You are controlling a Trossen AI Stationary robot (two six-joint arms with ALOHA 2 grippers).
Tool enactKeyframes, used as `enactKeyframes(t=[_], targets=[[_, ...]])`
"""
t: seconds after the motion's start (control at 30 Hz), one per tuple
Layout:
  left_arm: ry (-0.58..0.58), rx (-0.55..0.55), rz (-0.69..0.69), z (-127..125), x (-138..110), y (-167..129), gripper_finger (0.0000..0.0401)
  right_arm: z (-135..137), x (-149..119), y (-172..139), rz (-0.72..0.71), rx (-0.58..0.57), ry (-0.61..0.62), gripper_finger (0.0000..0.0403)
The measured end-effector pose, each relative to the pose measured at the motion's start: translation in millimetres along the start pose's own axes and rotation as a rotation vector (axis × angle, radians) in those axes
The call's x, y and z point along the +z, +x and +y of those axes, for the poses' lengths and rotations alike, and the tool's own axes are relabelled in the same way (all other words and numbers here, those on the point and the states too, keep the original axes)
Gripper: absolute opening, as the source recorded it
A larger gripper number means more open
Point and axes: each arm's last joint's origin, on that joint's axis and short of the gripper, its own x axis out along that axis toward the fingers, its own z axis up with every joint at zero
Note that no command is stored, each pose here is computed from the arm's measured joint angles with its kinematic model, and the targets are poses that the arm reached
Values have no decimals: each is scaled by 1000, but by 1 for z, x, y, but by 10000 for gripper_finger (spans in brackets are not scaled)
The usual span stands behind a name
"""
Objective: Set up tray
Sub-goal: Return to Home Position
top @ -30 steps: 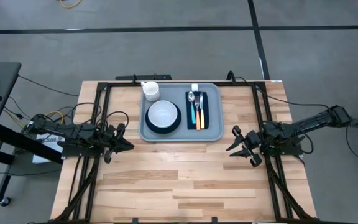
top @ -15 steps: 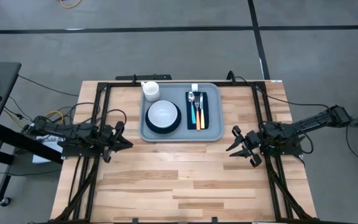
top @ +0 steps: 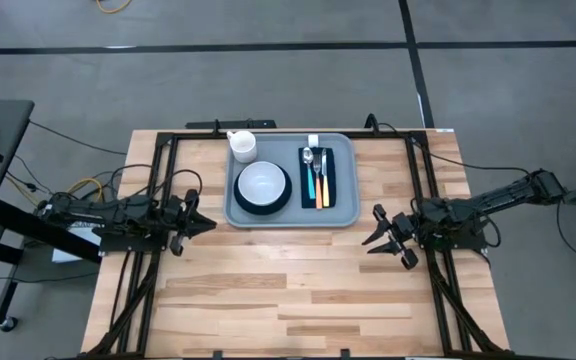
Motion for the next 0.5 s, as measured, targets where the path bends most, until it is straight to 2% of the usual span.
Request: enactKeyframes(t=[0.5], targets=[[-1, 0, 6, 0, 0, 0, 29, 0, -3, 0, 30, -2, 7, 102]])
